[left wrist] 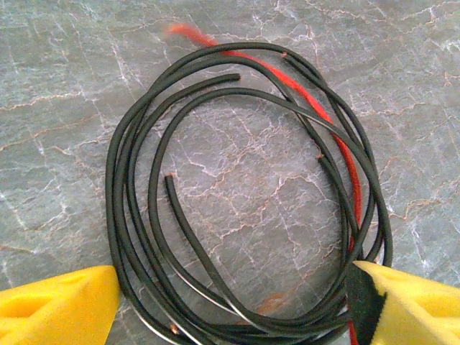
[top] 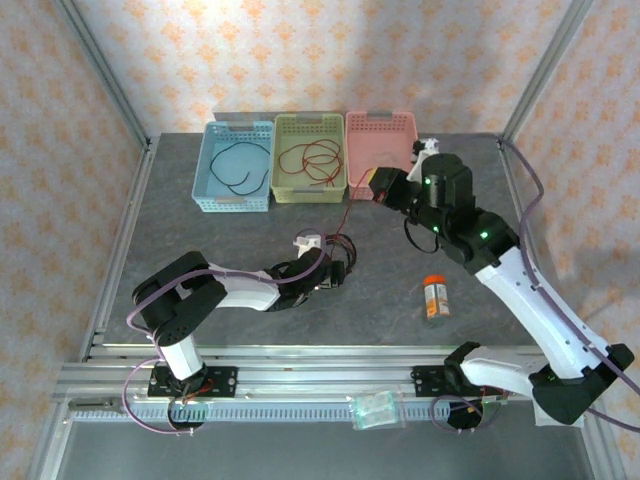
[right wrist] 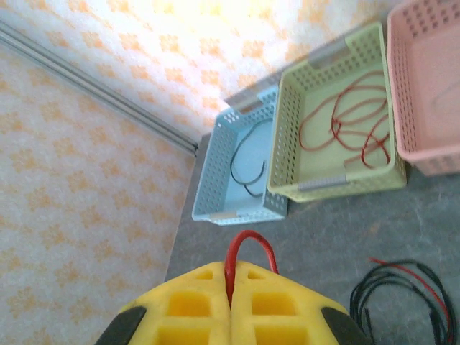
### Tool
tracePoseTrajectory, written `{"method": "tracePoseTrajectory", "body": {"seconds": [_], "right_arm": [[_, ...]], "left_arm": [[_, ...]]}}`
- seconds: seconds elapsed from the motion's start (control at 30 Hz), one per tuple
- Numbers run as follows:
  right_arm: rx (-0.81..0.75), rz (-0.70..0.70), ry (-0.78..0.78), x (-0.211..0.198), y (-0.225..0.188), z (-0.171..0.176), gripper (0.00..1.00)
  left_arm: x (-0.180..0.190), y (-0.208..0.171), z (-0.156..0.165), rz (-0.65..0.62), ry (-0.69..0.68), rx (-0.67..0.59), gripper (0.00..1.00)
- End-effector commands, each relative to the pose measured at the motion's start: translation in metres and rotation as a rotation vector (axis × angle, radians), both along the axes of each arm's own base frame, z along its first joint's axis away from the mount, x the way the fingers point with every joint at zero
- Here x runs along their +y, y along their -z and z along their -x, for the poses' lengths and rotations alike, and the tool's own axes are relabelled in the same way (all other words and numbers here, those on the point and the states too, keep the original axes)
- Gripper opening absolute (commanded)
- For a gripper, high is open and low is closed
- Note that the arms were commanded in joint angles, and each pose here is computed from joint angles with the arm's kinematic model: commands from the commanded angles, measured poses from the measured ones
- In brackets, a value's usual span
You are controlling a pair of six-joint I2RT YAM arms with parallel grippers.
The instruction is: Untangle the cables
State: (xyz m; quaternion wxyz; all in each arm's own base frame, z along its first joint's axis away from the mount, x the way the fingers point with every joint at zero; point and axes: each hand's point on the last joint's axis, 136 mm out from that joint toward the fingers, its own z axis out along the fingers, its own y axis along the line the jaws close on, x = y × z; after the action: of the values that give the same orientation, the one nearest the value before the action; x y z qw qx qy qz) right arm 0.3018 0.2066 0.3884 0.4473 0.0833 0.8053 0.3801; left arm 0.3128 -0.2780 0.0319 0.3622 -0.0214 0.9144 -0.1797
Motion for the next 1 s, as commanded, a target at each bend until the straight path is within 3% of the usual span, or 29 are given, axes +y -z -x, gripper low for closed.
{"method": "tracePoseTrajectory", "body": {"seconds": [0.0, 0.97], "right_arm": [[-0.091, 0.049, 0.042, -0.01, -0.031, -0.005, 0.0], [-0.435, 0.108, 0.181, -0.038, -0.19, -0.024, 0.0]], "left_arm": [[0.017, 0.019, 0.004, -0.047, -0.032, 0.032, 0.83], [0.026, 0.032, 0.015, -0.072, -0.023, 0.066, 0.83]]}}
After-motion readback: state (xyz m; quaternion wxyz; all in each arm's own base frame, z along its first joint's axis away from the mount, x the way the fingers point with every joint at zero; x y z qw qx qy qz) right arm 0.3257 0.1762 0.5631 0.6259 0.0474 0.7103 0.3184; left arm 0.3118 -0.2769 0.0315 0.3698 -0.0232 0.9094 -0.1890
